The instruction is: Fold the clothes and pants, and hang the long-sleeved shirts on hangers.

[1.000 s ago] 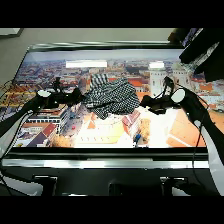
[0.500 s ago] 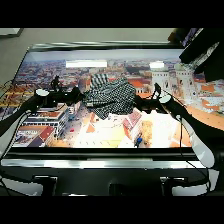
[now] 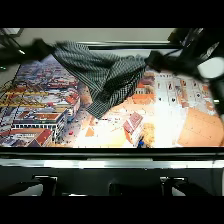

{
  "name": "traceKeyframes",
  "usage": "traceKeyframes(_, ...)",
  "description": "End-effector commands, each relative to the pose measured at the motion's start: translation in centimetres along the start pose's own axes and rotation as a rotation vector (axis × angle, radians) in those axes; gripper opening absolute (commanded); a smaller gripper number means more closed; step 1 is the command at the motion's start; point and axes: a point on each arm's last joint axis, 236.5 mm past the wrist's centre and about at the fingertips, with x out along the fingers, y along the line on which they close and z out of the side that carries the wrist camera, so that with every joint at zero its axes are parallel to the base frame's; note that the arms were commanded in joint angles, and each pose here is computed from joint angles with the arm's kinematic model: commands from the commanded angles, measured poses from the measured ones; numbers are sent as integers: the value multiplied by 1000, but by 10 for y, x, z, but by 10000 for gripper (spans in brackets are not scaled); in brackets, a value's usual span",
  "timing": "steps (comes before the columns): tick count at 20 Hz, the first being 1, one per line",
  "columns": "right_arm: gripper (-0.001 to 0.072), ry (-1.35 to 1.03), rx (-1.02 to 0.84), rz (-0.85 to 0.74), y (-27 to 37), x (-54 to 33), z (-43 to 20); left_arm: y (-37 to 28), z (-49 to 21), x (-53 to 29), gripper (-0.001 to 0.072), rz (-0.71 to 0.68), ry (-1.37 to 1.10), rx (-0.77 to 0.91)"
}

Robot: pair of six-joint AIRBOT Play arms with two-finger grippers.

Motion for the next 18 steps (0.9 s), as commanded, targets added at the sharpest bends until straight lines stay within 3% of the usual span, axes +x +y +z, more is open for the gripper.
traceKeyframes(1,31,-151,-178,66,91,-116,46,-81,77,-121,14,28,-258,232)
traceKeyframes(6,31,-239,-283,209,177,-239,18,-173,83,-259,16,-37,-492,371)
traceKeyframes(11,31,-323,-228,269,207,-304,1,-191,77,-340,15,18,-639,351)
traceKeyframes(14,31,-312,-155,257,196,-282,16,-175,79,-329,15,61,-622,319)
traceKeyframes(18,31,-117,5,162,138,-176,24,-110,68,-231,16,119,-419,218)
